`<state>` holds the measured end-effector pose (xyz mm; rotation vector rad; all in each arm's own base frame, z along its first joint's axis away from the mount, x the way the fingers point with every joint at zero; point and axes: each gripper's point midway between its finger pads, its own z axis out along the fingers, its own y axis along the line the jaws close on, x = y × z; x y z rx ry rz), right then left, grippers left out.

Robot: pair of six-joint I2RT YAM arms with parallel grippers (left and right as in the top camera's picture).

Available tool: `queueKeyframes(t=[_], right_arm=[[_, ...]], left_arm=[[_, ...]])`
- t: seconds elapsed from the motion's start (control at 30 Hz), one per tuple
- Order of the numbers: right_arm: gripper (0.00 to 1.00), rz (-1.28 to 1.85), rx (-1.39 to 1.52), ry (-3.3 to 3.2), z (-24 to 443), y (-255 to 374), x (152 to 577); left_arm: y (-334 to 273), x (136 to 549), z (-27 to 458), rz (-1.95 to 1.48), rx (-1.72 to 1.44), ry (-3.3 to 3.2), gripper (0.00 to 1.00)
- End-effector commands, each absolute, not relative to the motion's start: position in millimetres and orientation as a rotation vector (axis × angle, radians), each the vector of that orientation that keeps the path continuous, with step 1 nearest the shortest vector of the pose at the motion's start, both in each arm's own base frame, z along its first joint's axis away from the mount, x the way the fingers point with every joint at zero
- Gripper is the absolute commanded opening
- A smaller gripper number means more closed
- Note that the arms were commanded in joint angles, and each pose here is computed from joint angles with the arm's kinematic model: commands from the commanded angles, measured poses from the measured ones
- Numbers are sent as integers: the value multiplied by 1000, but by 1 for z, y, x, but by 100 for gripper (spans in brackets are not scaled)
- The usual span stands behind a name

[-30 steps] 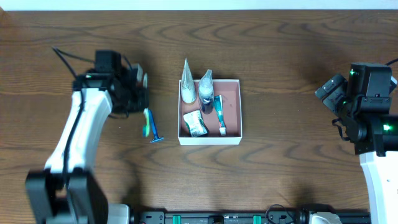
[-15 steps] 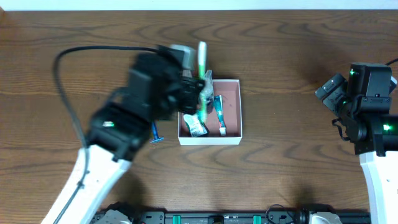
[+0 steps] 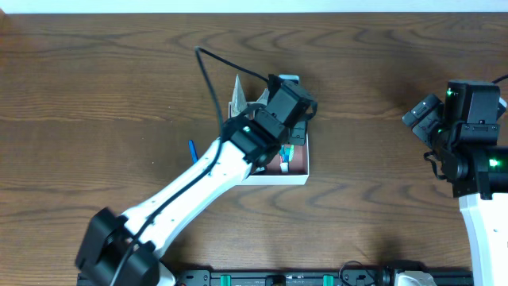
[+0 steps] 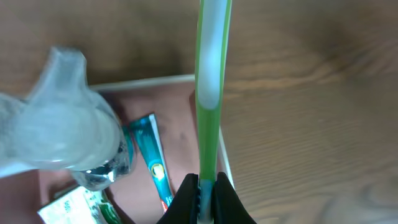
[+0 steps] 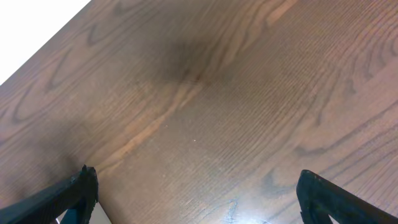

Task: Pack container
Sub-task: 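Lift the toothbrush and carry it over the box with the left gripper, then lower the toothbrush upright into the box beside the toothpaste and release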

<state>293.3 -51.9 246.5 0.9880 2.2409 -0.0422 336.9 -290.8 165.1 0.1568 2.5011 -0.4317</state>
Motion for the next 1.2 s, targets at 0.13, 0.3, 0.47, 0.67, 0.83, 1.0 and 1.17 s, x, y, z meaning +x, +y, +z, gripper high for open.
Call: queueKeyframes(t=[0.13,0.3,0.47,0.67,0.83,1.0,1.17], right_arm=[[99,-54,979,2236,250,-54,294],[99,-55,979,2235,250,-55,293],[99,-54,979,2235,250,-54,294],[99,-54,979,2236,250,-54,294],[99,-54,979,2235,250,-54,294],[99,-54,979,2235,250,-54,294],[99,-54,979,2235,250,-54,294]], left_arm=[[-292,342,130,-371,110,2572,6],[-292,342,116,-349,116,2602,6],[-291,336,104,-331,128,2646,6],[-289,334,97,-314,133,2669,6],[-289,333,96,-311,134,2673,6],[-289,328,92,-303,144,2683,6],[-288,325,87,-296,150,2691,6]])
